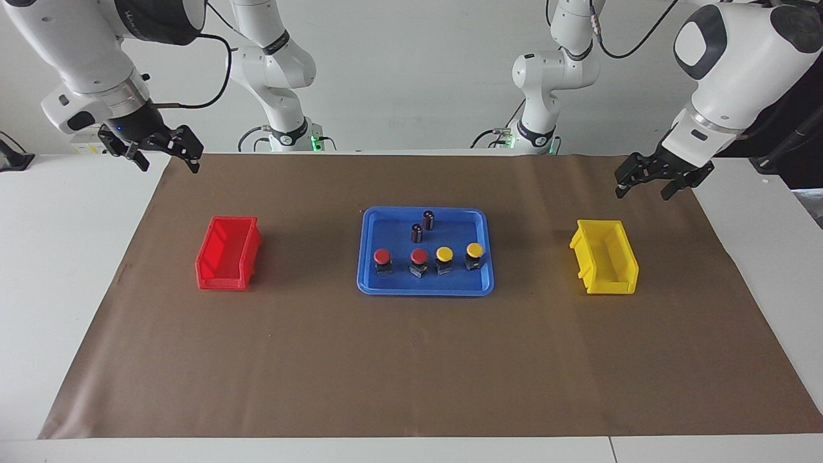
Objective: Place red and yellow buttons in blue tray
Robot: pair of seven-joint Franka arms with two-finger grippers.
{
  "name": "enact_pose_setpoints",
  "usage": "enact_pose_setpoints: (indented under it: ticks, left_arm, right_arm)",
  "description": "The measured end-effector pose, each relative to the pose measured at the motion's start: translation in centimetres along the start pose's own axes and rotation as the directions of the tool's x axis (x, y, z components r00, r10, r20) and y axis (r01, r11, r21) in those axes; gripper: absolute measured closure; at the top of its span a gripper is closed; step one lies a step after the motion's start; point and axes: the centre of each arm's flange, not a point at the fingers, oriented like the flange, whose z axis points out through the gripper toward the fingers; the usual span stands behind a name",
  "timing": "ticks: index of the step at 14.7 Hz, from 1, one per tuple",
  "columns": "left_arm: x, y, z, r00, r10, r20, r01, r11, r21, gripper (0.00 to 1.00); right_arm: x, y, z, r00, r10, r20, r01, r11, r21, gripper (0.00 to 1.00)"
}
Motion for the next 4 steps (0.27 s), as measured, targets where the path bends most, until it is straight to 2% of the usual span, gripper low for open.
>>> enact_pose_setpoints:
  ticks: [4]
  left_arm:
    - [-1.4,0.3,-2.1,1.0,0.013,-0.002,-0.013,0.999,0.032,0.0]
  right_arm:
    - [0.0,0.0,0.0,1.0,0.0,0.0,0.0,1.0,0.0,0.0]
